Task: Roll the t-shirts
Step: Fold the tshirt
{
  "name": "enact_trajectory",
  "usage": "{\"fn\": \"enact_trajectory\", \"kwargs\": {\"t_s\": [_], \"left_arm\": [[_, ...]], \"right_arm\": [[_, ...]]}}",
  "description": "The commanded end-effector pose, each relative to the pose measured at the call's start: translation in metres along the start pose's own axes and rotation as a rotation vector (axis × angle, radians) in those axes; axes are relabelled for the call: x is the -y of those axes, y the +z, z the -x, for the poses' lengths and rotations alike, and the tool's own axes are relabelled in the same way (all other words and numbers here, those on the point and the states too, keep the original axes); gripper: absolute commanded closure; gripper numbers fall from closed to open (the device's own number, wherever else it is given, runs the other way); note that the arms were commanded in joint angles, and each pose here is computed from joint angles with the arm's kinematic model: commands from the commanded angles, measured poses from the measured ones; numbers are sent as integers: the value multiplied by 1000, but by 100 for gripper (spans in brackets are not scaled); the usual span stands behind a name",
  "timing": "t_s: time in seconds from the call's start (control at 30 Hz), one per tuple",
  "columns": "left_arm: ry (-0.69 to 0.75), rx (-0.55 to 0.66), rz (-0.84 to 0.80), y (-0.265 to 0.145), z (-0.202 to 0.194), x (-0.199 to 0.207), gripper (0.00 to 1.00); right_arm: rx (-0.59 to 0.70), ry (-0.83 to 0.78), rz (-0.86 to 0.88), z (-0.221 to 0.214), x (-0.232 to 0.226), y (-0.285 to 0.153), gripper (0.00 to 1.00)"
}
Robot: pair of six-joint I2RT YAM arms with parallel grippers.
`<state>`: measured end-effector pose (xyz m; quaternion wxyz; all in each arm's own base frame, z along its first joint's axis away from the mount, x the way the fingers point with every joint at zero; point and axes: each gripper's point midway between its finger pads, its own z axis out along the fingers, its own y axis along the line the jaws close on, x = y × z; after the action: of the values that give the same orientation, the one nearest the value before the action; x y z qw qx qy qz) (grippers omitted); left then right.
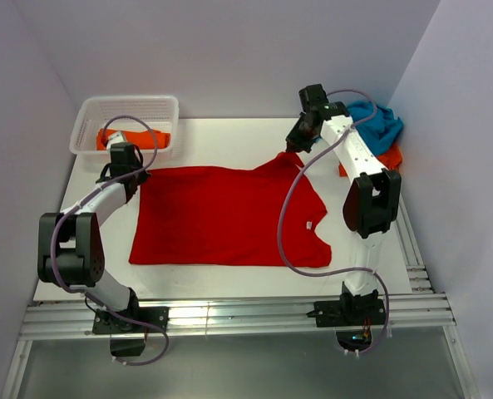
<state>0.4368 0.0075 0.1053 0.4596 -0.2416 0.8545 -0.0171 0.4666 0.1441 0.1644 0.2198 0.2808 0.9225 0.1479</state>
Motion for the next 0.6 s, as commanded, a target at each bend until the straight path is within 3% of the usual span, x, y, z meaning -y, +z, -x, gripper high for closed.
{"fn": "enact_trajectory", "kwargs": {"t_s": [0.0,0.33,0.57], "left_arm": [[-19,65,-17,-9,19,4,100],[-28,69,-12,-15,7,-5,100],[-25,83,-17,-17,12,-3,100]], "right_arm": [[84,-43,8,13,-4,-37,100],[122,-138,-26,17,-7,-58,100],[64,-210,-37,-5,-17,-42,100]]}}
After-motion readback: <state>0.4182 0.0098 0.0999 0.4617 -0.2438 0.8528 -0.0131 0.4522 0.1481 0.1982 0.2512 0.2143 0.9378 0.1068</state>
